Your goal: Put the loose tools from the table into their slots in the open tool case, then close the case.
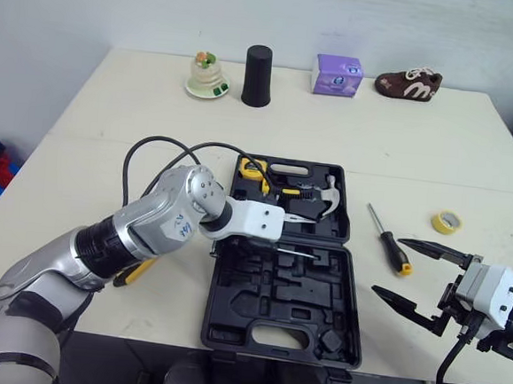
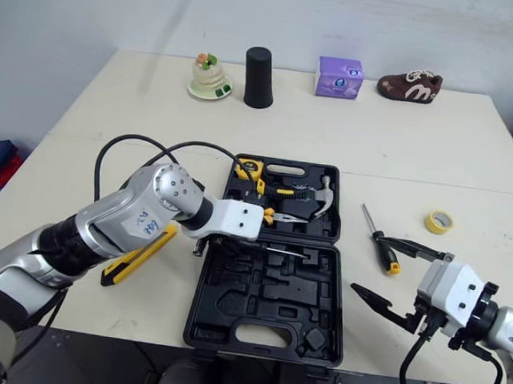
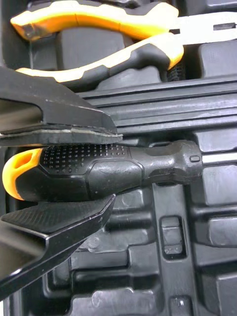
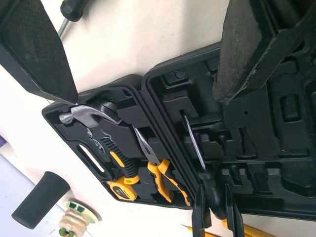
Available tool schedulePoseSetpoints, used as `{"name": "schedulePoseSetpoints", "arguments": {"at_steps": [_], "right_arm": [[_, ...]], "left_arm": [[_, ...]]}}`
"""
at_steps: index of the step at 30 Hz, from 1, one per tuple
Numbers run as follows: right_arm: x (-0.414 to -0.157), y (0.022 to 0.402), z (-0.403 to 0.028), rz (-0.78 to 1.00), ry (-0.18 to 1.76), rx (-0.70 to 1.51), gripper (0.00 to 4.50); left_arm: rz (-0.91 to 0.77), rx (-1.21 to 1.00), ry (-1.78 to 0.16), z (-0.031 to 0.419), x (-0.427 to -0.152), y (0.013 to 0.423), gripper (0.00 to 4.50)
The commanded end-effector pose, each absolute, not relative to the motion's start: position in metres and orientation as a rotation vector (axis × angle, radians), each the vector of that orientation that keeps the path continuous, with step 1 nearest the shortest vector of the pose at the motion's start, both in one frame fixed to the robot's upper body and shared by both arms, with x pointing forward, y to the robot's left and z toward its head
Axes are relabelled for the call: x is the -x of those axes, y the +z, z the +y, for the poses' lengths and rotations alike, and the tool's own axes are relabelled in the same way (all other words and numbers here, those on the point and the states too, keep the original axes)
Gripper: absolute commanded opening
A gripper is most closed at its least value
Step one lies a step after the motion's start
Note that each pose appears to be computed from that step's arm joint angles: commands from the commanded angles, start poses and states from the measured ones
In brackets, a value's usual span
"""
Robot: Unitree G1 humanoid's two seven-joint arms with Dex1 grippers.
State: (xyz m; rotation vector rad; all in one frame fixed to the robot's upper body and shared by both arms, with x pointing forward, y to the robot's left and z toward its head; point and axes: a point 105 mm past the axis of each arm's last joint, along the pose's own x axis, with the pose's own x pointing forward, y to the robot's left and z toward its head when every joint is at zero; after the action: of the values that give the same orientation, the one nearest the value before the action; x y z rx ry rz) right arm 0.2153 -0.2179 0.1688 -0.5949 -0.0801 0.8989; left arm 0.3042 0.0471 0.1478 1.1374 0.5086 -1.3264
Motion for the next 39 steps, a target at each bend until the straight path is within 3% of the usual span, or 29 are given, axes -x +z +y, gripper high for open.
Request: {"name": "schedulePoseSetpoints", "arguments": {"at_steps": [1,2,4,8,16,19,24,25,35,39], "right_arm": [[-0.214,0.177,-0.217,-0.123,0.888,0.621,4.50],[-0.214,0.177,-0.217,-0.123,0.888,0.622,4.50],[-0.213,0.176,-0.218,-0.122,0.886,0.623,4.50],[-0.213,0.176,-0.220,-0.120,0.882,0.624,4.50],[-0.216,0.175,-0.219,-0.131,0.872,0.606,4.50],[-0.215,0.172,-0.220,-0.125,0.867,0.602,4.50],[-0.215,0.166,-0.223,-0.114,0.854,0.595,4.50],[-0.214,0.165,-0.224,-0.112,0.854,0.593,4.50],[-0.210,0.160,-0.229,-0.095,0.838,0.580,4.50],[-0.209,0.159,-0.230,-0.091,0.831,0.575,4.50]], "left_arm": [[0.504,-1.165,-1.294,0.046,-0.312,0.148,1.07],[0.504,-1.168,-1.296,0.046,-0.312,0.148,1.07],[0.475,-1.146,-1.292,0.043,-0.314,0.152,2.09],[0.425,-1.129,-1.331,0.040,-0.312,0.165,3.56],[0.245,-0.971,-1.484,0.030,-0.298,0.186,3.56],[0.124,-0.824,-1.556,0.029,-0.295,0.188,2.70],[0.054,-0.725,-1.497,0.044,-0.309,0.163,0.27],[0.047,-0.718,-1.485,0.045,-0.311,0.158,0.02],[0.112,-0.572,-1.349,0.047,-0.322,0.120,0.02],[0.238,-0.577,-1.355,0.055,-0.318,0.099,0.02]]}}
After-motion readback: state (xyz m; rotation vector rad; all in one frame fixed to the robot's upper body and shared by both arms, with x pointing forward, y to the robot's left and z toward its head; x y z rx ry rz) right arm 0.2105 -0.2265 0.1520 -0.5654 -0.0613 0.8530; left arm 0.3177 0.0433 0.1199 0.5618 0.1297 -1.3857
